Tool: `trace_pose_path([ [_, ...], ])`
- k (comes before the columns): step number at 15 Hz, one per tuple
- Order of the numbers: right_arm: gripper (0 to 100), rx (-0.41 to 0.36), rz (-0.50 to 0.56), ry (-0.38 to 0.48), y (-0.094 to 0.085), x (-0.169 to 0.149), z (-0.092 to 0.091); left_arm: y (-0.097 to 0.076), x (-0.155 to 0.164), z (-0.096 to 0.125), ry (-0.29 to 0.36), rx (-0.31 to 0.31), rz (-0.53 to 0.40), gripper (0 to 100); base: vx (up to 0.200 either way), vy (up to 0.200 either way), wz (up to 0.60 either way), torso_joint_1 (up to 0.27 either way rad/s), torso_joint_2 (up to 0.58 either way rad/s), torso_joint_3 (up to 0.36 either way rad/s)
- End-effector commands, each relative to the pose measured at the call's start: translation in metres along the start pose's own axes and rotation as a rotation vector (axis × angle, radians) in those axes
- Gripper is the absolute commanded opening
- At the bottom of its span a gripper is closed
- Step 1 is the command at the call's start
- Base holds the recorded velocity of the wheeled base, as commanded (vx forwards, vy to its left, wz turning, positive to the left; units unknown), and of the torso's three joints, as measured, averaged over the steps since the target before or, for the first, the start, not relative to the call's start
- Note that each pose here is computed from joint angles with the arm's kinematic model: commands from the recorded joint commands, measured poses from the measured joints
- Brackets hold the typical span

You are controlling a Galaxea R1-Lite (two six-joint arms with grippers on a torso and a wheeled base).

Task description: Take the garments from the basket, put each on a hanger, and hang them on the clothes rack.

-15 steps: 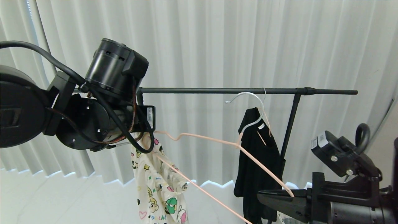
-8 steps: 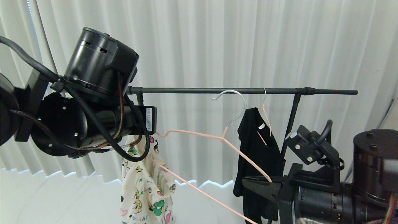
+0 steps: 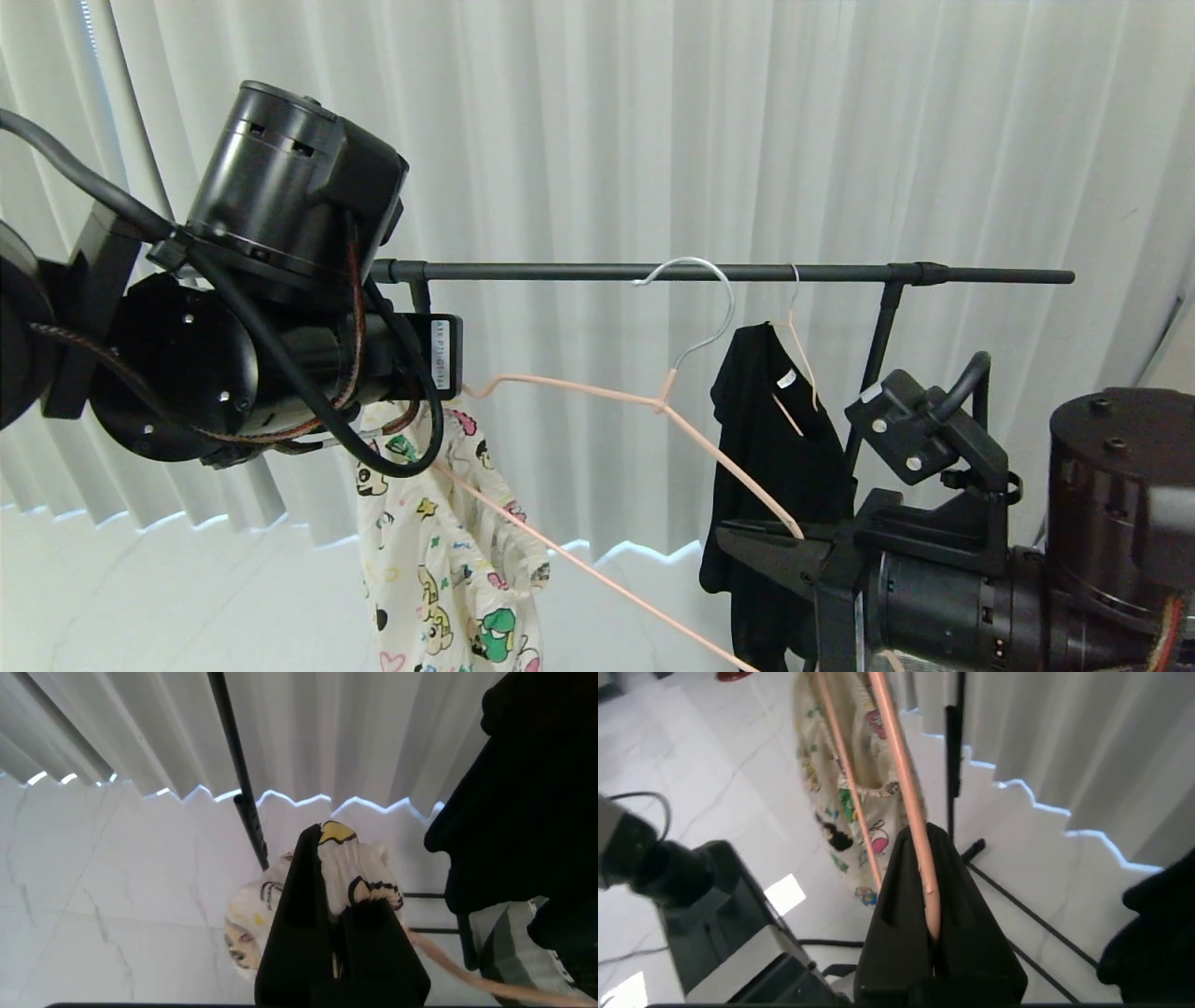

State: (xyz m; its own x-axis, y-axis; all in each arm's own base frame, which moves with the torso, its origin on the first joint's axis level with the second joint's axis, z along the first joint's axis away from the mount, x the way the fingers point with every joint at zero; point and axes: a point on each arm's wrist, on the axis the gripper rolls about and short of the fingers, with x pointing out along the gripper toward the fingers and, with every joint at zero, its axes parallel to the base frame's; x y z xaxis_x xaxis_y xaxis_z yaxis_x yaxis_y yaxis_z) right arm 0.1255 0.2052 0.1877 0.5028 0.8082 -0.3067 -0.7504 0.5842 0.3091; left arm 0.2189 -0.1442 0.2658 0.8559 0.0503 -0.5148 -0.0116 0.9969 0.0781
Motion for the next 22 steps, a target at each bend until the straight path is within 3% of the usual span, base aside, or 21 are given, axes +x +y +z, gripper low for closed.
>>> trace_pose_path([
  [1,0,0.012,-0.030,-0.009,-0.003,0.000,0.001,0.001,-0.001,0.001,-0.004,-0.004,0.002,0,0.000,0.000,0.00,0.000,0.00,0.000],
  [9,0,0.023,-0.081,-0.023,-0.013,-0.002,0.003,0.002,-0.003,0.003,-0.025,-0.014,0.011,0,0.000,0.000,0.00,0.000,0.00,0.000],
  [12,0,0.027,-0.106,-0.037,-0.015,0.002,0.007,-0.006,-0.019,0.001,-0.045,-0.002,-0.054,0,0.000,0.000,0.00,0.000,0.00,0.000],
  [16,0,0.016,-0.073,-0.042,-0.004,0.020,0.014,-0.031,-0.035,-0.002,-0.094,-0.009,-0.171,0,0.000,0.000,0.00,0.000,0.00,0.000],
  [22,0,-0.002,-0.021,-0.016,0.014,0.032,0.009,-0.042,-0.043,0.000,-0.131,-0.019,-0.227,0,0.000,0.000,0.00,0.000,0.00,0.000],
])
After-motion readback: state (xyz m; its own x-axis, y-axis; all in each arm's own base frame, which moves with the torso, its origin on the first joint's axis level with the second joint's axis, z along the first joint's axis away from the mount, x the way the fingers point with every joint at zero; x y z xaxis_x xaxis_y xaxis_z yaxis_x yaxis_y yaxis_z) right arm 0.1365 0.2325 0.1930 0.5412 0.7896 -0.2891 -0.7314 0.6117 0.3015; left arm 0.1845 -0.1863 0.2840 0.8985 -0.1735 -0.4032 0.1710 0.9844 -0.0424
